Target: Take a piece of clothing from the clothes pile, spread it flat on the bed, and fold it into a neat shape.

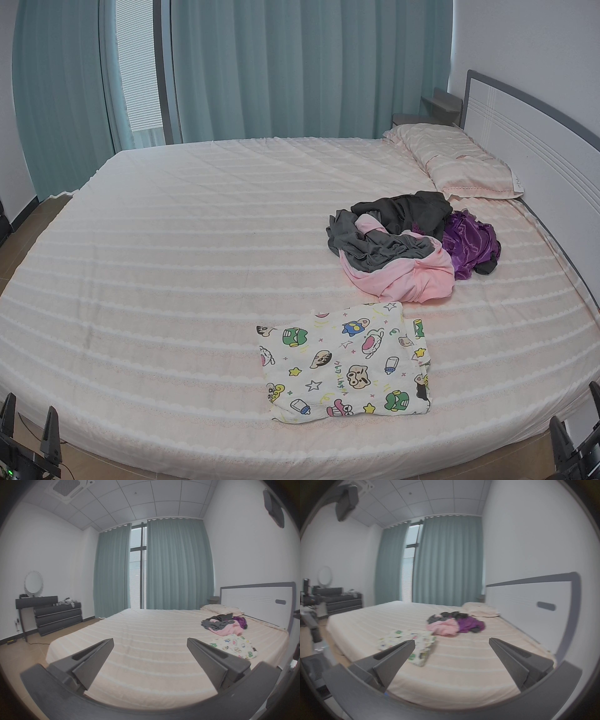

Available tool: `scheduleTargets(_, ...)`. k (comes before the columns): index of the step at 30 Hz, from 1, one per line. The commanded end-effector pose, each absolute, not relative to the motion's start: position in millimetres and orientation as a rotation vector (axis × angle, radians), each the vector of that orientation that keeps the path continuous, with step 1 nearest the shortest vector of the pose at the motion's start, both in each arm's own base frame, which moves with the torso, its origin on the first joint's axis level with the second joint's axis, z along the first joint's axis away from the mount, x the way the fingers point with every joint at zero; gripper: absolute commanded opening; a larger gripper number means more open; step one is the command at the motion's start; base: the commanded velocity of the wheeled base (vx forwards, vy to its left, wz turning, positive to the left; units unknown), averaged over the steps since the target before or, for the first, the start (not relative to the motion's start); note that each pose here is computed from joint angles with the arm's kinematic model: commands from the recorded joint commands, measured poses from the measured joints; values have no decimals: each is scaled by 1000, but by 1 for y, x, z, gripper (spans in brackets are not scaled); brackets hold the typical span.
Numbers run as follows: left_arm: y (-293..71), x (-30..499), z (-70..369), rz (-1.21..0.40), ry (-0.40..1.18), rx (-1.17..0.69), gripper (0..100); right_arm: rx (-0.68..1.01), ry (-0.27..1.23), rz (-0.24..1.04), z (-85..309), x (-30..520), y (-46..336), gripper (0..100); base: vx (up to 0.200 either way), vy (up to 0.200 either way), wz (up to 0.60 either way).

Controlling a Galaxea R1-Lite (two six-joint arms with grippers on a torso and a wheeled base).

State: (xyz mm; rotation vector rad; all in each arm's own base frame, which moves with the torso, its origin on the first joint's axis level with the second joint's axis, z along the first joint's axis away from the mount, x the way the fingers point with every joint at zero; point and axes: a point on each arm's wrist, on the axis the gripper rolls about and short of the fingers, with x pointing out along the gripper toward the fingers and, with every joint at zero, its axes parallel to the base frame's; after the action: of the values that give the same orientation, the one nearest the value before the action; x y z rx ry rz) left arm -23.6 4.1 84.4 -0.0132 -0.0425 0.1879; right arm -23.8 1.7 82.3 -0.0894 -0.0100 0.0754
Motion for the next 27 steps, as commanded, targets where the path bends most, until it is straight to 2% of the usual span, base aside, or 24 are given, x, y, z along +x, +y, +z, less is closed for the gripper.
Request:
scheduleTargets(1, 2, -23, 76, 97, -9, -33, 100, 4, 11, 265, 82, -27, 6, 100, 0, 0, 0)
scheduleTargets(4, 2, -23, 76, 97, -6, -31, 100, 68, 21, 349, 82, -27, 8, 100, 0, 0, 0)
scheduleTargets(6, 2, -23, 76, 97, -6, -31, 100, 149, 29, 343, 83, -27, 7, 100, 0, 0, 0)
scheduleTargets(8, 2, -23, 76, 97, -6, -31, 100, 198, 10, 266, 84, -26, 6, 100, 0, 0, 0)
scheduleTargets(12, 2, -23, 76, 97, -6, -31, 100, 133, -46, 29, 83, -24, 1, 100, 0, 0, 0)
scheduleTargets(15, 2, -23, 76, 98, -6, -31, 100, 81, -63, -33, 83, -23, -1, 100, 0, 0, 0)
scheduleTargets(18, 2, -23, 76, 97, -6, -31, 100, -27, -92, -12, 85, -23, 0, 100, 0, 0, 0)
scheduleTargets(20, 2, -23, 76, 98, -6, -32, 100, -79, -127, 60, 88, -24, 1, 100, 0, 0, 0)
scheduleTargets(21, 2, -23, 76, 98, -6, -31, 100, -81, -123, 78, 88, -23, 2, 100, 0, 0, 0)
scheduleTargets(22, 2, -23, 76, 98, -8, -31, 100, -59, -59, 138, 82, -23, 3, 100, 0, 0, 0)
scheduleTargets(23, 2, -23, 76, 98, -6, -32, 100, 2, -32, 146, 81, -24, 3, 100, 0, 0, 0)
scheduleTargets(24, 2, -23, 76, 98, -6, -32, 100, 67, -26, 133, 81, -24, 3, 100, 0, 0, 0)
scheduleTargets(27, 2, -23, 76, 98, -6, -32, 100, 37, -40, 81, 81, -23, 2, 100, 0, 0, 0)
